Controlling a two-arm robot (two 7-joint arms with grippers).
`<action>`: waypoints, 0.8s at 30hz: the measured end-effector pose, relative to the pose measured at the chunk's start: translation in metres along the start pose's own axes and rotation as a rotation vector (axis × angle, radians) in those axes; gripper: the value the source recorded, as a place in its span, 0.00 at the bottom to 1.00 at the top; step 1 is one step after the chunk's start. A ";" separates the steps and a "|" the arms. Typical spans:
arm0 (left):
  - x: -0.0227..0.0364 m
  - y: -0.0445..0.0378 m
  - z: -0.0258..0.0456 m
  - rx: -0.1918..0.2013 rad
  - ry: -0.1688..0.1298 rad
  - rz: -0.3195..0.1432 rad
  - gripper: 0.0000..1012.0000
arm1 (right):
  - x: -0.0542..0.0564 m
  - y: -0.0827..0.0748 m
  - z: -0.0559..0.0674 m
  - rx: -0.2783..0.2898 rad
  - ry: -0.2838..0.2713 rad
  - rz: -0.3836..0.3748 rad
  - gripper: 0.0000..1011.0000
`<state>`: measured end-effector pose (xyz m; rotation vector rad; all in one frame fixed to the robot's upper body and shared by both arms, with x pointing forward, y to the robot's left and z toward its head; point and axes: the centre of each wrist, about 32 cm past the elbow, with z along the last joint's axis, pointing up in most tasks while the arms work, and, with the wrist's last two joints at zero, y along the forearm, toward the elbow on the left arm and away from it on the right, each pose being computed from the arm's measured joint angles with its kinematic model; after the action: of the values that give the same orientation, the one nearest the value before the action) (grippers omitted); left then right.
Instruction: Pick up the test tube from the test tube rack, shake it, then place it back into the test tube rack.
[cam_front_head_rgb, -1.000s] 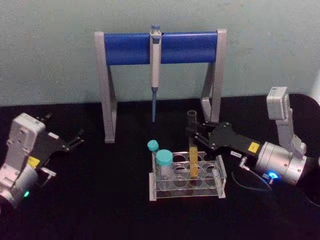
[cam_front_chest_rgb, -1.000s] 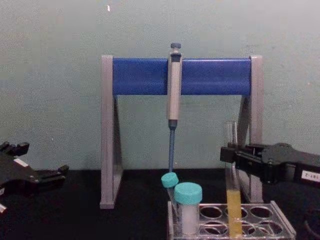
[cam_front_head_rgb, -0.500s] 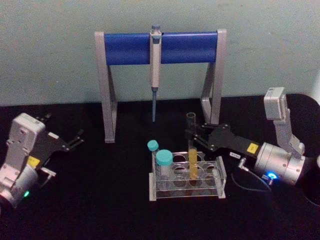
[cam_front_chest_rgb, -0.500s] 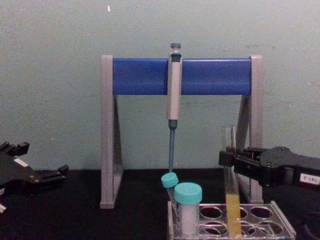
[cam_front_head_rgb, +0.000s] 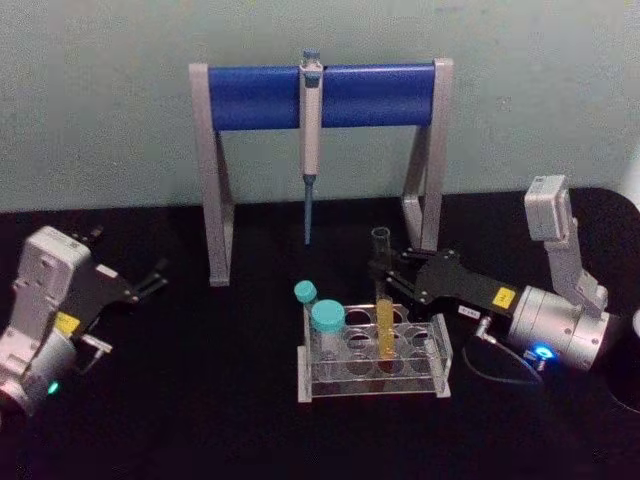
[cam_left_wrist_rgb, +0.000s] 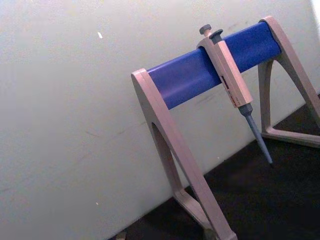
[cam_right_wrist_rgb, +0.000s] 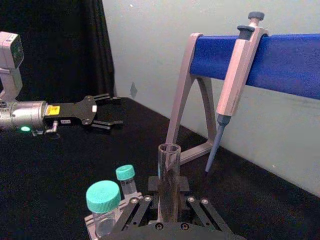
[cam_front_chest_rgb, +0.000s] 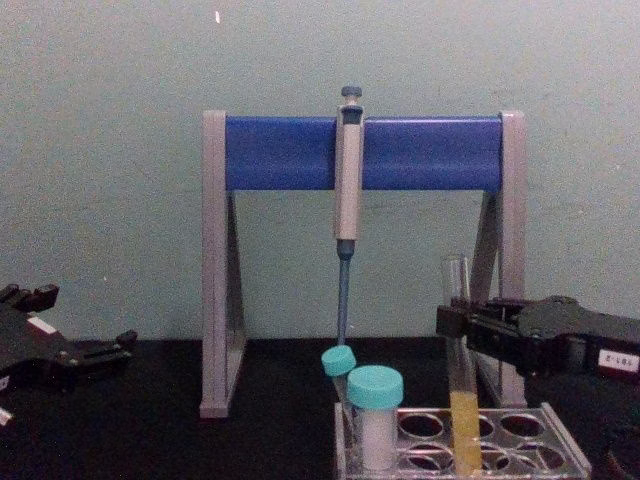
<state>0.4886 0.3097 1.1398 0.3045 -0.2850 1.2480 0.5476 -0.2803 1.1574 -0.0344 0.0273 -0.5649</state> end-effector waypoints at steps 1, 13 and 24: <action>0.0000 0.0000 0.0000 0.000 0.000 0.000 0.99 | 0.000 0.000 0.000 0.000 0.000 0.000 0.23; 0.0000 0.0000 0.0000 0.000 0.000 0.000 0.99 | 0.000 0.000 0.000 0.001 0.001 0.000 0.23; 0.0000 0.0000 0.0000 0.000 0.000 0.000 0.99 | 0.000 0.000 0.000 0.001 0.001 0.000 0.23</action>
<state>0.4886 0.3097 1.1398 0.3044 -0.2850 1.2480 0.5473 -0.2803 1.1571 -0.0333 0.0282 -0.5649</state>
